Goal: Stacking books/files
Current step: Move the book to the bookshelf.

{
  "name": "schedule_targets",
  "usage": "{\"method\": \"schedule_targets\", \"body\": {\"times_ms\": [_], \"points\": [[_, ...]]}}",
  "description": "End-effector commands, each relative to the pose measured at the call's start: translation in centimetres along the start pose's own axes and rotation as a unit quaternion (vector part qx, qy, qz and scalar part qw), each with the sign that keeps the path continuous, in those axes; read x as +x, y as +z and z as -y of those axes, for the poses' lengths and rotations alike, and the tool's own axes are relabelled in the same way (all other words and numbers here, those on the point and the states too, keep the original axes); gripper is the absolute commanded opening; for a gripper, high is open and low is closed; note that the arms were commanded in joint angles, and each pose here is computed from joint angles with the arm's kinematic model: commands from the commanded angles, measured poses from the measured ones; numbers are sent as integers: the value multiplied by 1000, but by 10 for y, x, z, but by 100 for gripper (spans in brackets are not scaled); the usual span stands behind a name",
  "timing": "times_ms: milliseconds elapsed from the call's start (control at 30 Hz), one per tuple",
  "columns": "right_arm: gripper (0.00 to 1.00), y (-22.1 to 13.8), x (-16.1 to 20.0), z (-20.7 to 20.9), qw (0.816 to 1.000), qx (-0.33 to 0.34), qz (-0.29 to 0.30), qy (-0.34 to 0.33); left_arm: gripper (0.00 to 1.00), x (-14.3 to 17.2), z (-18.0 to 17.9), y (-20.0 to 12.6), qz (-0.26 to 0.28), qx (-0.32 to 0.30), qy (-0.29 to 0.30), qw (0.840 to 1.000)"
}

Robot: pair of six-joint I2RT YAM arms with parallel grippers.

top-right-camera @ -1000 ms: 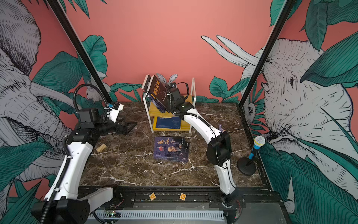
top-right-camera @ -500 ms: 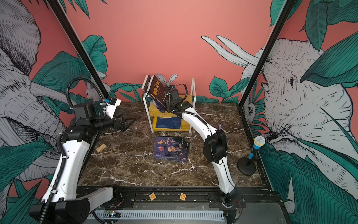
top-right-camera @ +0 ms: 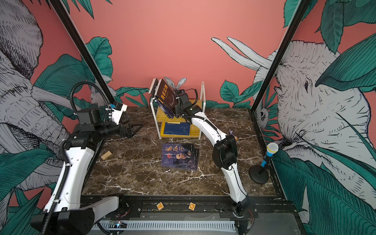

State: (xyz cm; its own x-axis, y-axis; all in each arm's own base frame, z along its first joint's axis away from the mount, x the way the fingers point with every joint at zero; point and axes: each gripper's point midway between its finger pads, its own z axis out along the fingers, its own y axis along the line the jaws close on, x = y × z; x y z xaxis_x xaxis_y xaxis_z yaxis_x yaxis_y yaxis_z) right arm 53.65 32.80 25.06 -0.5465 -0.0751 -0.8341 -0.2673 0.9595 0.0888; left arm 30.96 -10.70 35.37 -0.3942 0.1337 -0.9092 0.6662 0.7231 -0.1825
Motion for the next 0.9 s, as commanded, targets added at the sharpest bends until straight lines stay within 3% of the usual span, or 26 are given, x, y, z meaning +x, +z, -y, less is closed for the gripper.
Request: {"method": "schedule_targets", "body": {"times_ms": [0,600,867], "points": [[0,6,5,-10,1000,-25,-12,14,100,1,6,-5,0,2,0,1000],[0,13,14,-19,999,-36,-29,29,100,10,4,-3,-9,-2,-3,1000],[0,13,13,-41,994,-93,-38,52,99,11,3,-2,-10,-3,-3,1000]]}}
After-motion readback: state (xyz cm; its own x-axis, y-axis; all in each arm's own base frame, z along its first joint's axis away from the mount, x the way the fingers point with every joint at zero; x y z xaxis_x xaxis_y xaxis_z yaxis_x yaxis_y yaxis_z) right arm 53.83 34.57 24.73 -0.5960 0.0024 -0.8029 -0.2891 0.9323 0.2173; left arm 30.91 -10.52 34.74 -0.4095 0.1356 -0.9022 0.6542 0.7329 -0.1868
